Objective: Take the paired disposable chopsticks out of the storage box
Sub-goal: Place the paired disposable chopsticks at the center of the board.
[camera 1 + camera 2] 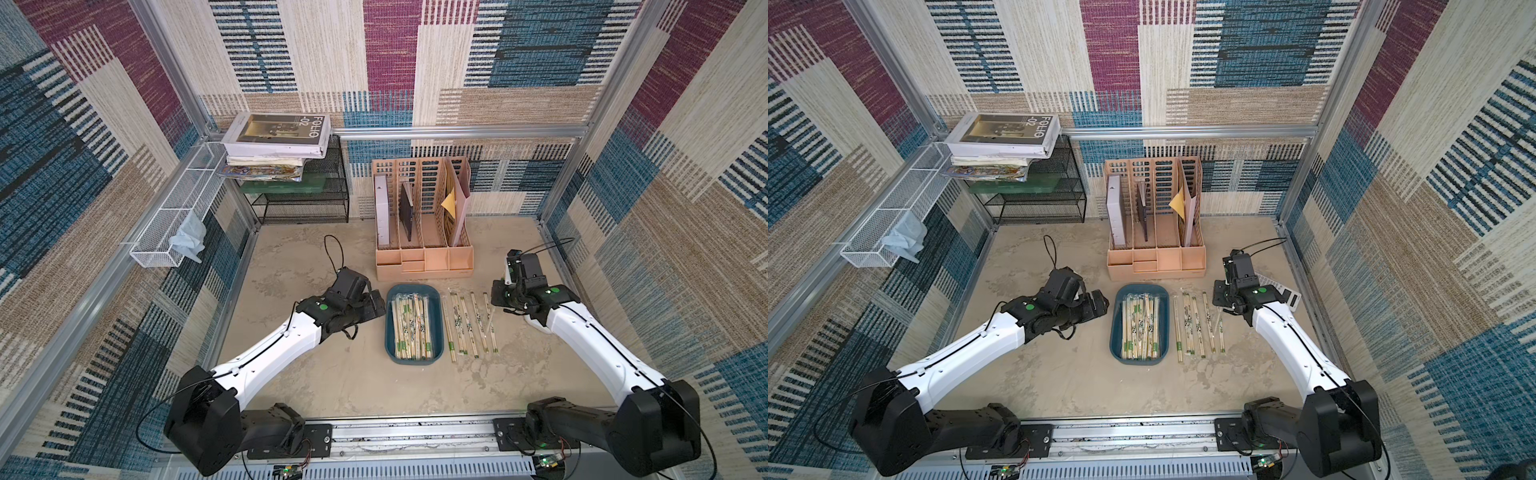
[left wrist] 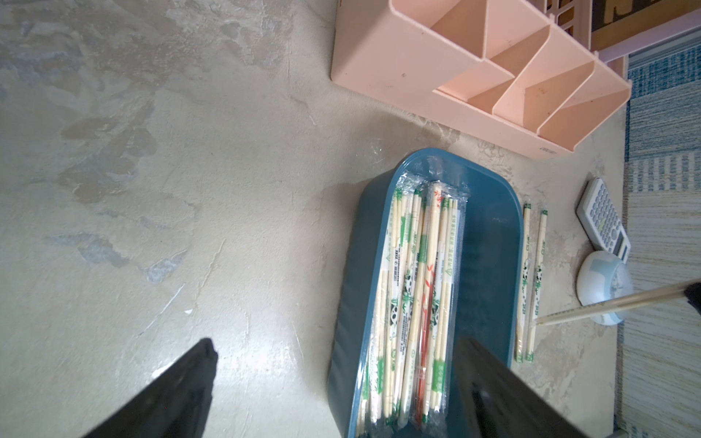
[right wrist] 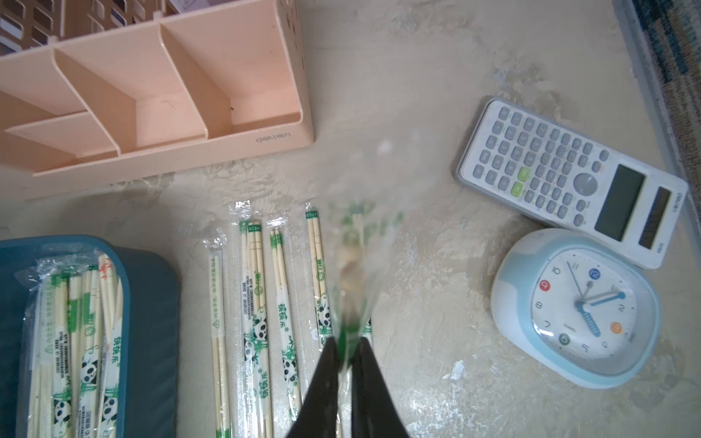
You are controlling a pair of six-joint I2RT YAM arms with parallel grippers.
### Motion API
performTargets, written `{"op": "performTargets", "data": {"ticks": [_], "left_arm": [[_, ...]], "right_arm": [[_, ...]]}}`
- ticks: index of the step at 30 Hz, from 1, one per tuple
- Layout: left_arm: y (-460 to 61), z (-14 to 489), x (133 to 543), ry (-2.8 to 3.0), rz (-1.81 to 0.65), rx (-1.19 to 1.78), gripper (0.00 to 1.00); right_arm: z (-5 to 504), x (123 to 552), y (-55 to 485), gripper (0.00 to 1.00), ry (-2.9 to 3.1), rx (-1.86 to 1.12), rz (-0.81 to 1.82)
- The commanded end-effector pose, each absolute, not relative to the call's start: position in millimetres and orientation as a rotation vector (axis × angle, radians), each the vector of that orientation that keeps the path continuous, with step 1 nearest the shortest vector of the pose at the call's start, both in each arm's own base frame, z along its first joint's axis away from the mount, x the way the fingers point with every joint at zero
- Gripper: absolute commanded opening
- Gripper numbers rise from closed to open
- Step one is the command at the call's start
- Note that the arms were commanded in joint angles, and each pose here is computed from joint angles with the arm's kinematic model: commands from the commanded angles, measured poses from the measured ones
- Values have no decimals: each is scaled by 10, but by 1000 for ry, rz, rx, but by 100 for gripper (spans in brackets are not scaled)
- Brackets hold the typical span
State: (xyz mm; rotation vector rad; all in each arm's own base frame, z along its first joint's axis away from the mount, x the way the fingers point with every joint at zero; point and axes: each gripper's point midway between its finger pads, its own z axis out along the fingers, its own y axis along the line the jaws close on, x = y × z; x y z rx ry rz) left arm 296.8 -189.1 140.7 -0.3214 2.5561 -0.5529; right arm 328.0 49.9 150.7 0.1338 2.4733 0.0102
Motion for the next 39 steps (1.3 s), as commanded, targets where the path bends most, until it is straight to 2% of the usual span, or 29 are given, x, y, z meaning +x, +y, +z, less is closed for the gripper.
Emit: {"op": "performTargets", "data": {"ticks": [1, 29, 33, 39], "left_arm": [[-1924, 1434, 3008, 2543, -568, -304, 99], [-1935, 1444, 3025, 2541, -569, -302, 99], [-1934, 1454, 3022, 2540, -571, -303, 99], [-1933, 1452, 3021, 2542, -568, -303, 99]], "right_arm": [[1477, 3267, 430, 11, 2489, 109, -55], [690, 3348, 640, 11, 2650, 33, -125], [603, 3394, 634, 15, 2660, 34, -146], [539, 3462, 609, 31, 2671, 42, -189]]}}
